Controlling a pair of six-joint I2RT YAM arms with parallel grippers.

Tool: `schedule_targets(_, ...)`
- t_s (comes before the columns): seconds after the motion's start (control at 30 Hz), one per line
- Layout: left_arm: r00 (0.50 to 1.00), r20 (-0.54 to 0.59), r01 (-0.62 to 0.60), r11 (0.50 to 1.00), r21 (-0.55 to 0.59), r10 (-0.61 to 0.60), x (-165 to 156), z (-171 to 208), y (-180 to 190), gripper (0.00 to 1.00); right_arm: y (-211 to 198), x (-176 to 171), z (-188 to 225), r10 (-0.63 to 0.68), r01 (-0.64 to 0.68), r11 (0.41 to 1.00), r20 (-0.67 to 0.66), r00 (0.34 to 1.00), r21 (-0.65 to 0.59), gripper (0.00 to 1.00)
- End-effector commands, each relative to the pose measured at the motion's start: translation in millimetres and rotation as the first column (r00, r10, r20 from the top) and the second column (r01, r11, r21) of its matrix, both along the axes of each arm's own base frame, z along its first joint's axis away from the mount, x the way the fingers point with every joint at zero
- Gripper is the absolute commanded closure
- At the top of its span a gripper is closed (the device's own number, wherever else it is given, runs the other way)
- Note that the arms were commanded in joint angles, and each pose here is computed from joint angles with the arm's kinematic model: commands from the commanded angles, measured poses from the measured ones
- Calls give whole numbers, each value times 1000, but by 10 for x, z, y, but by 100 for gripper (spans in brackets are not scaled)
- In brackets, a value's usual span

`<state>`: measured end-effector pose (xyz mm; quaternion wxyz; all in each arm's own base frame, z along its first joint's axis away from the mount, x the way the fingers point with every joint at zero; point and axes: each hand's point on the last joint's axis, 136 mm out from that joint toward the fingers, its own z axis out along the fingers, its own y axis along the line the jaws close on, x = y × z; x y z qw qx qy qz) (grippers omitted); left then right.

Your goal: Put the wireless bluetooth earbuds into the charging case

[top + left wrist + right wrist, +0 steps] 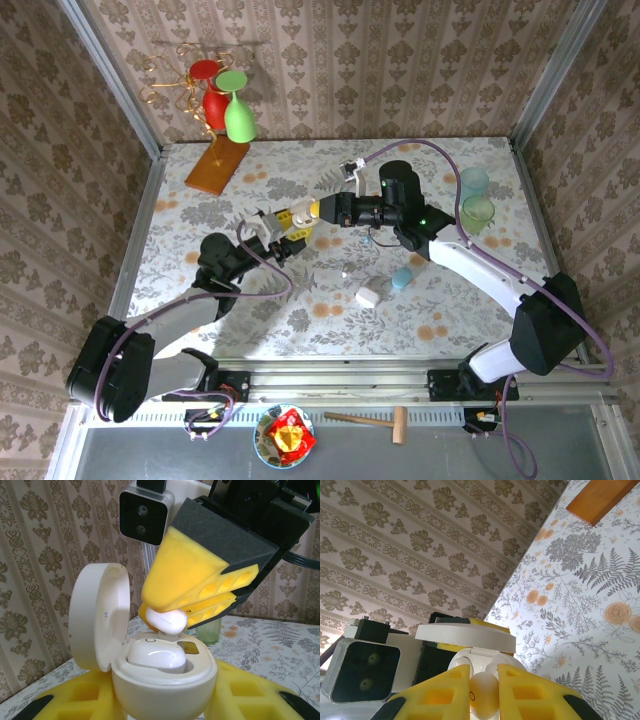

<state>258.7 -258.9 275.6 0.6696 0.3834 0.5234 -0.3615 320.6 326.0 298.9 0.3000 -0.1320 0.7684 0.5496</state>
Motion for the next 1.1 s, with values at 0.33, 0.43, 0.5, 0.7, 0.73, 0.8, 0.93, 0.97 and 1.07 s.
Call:
schedule_targets(0.33,995,99,10,997,-71,-3,-77,350,35,78,-54,35,-49,-37,36,997,-12,999,-75,74)
schedule_targets(0.43,995,96,15,997,-70,-8,-75,334,24,78,-63,35,-45,-41,40,996,-10,999,-77,75)
schedule_targets(0.5,995,95,16,997,-70,-9,-69,331,20,78,-62,28,-27,-41,40,997,-9,999,-73,73)
schedule_targets(0.7,994,103,33,997,-71,-26,-84,365,-1,78,-92,105,-111,-77,74,989,-19,997,-127,70)
schedule_targets(0.73,994,104,36,997,-71,-29,-86,368,-3,78,-81,113,-116,-76,73,988,-17,997,-136,70)
schedule_targets(0.8,994,101,41,997,-70,-34,-88,365,-12,78,-44,126,-127,-67,63,988,-21,998,-144,67)
schedule_targets(0.93,995,99,38,997,-69,-31,-80,358,-8,78,12,129,-97,-50,47,989,-15,999,-141,62)
schedule_targets(0.97,995,98,37,997,-68,-30,-81,350,-7,78,18,130,-101,-48,46,989,-14,999,-142,61)
schedule_targets(1.07,995,100,36,997,-70,-29,-82,358,-5,78,13,121,-108,-46,43,988,-14,999,-146,61)
